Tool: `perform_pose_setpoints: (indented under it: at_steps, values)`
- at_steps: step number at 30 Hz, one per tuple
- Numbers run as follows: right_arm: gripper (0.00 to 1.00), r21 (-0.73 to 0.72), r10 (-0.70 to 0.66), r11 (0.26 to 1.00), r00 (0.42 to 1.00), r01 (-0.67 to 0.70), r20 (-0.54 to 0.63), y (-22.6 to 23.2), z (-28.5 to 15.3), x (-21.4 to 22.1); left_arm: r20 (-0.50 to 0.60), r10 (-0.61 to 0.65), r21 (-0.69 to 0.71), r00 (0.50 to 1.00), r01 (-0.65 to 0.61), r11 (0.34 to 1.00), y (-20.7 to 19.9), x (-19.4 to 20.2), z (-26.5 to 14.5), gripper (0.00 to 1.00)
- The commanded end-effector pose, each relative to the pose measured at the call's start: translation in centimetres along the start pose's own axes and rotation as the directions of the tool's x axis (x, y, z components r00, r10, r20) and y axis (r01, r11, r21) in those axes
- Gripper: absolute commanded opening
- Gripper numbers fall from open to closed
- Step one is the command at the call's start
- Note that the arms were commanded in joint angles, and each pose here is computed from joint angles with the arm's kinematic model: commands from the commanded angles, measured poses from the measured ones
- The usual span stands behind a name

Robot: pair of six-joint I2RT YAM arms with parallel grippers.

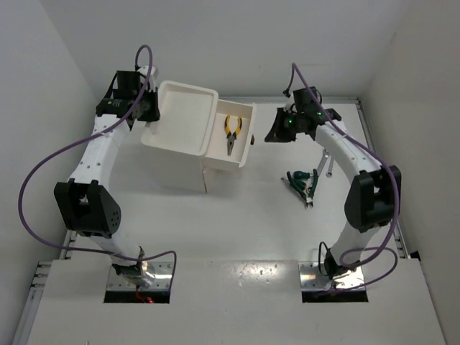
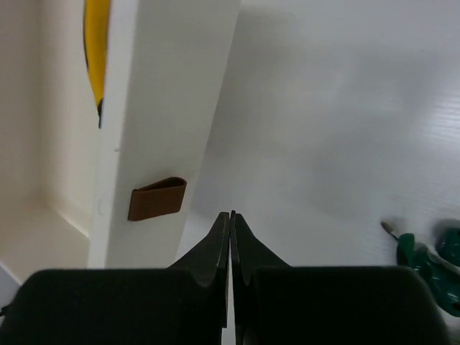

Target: Sort the tools into containers

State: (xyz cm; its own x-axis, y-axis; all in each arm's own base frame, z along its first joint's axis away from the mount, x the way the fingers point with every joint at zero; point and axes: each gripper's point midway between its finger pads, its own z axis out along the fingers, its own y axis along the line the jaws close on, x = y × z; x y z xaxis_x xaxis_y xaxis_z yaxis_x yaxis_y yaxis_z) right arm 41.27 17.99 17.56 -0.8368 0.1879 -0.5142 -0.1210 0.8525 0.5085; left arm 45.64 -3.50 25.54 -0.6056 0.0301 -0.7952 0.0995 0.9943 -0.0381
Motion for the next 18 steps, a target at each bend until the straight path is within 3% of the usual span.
perform_pose_setpoints:
  at_steps: [1,11,18]
  values:
    - [0.00,-0.085,0.049,0.995,0.999,-0.051,-0.024,1.8,0.9,0.1,-0.140,-0.036,-0.001,0.990,0.036,0.999,-0.3,4.2,1.2,0.00]
    - [0.00,-0.277,0.128,0.951,0.990,-0.138,-0.055,5.3,2.8,-0.8,-0.149,-0.037,0.008,0.988,0.038,0.999,-0.5,4.6,1.3,0.00]
    - [0.00,-0.434,0.073,0.894,0.992,-0.111,-0.103,9.6,3.0,-0.4,-0.160,-0.021,0.053,0.987,0.030,0.998,-1.5,5.1,1.1,0.00]
